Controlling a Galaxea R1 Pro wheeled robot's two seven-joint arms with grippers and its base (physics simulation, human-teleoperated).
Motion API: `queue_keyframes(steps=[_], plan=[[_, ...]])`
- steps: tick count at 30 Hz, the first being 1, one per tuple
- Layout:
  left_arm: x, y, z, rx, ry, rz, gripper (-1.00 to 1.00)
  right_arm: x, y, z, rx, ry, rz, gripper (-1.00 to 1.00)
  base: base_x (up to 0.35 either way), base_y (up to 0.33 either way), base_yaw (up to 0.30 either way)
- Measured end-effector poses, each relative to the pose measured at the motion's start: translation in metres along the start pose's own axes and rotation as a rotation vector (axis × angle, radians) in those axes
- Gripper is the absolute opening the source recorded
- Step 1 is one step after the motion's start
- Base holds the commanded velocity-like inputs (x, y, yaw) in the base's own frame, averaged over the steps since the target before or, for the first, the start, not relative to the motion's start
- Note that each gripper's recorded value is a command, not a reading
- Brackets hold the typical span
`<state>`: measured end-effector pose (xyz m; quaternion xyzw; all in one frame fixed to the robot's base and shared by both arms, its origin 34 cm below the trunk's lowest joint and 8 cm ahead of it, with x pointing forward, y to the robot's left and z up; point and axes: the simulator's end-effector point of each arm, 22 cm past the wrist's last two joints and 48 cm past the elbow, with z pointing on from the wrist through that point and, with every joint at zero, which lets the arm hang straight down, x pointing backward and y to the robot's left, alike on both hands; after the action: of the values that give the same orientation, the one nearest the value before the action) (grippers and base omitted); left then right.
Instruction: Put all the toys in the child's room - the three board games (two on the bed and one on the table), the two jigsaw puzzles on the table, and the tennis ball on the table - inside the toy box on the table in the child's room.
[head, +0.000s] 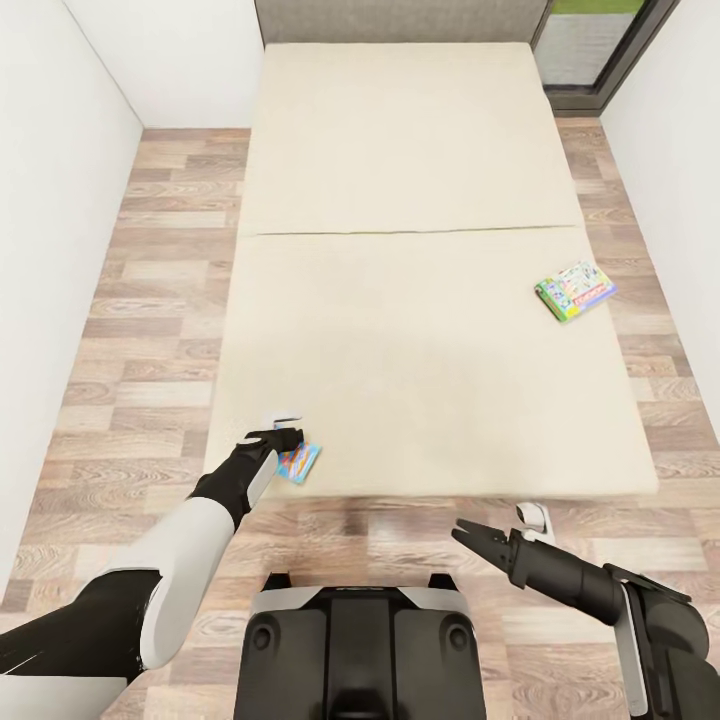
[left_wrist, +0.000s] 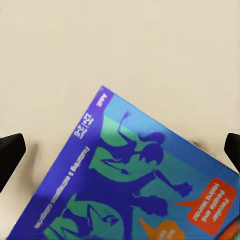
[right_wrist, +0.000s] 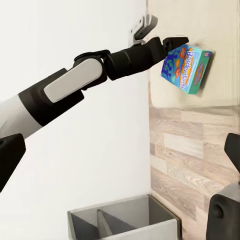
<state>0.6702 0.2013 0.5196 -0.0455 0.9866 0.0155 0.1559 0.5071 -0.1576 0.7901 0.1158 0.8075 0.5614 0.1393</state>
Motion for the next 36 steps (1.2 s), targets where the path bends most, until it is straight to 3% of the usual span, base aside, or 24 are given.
queue_keyframes(steps=[8,36], plan=[[0.0,0.0001,0.0,0.0,0.0,0.0,1.0,-0.0001,-0.0063,-0.0003,0.028,-0.001,0.002,1.0,-0.129,-0.005,0.0],[0.0,-0.0001,0.0001,0.0,0.0,-0.001,1.0,0.0,-0.0066,0.0,0.029,0.0,0.0,1.0,-0.073,-0.005,0.0]])
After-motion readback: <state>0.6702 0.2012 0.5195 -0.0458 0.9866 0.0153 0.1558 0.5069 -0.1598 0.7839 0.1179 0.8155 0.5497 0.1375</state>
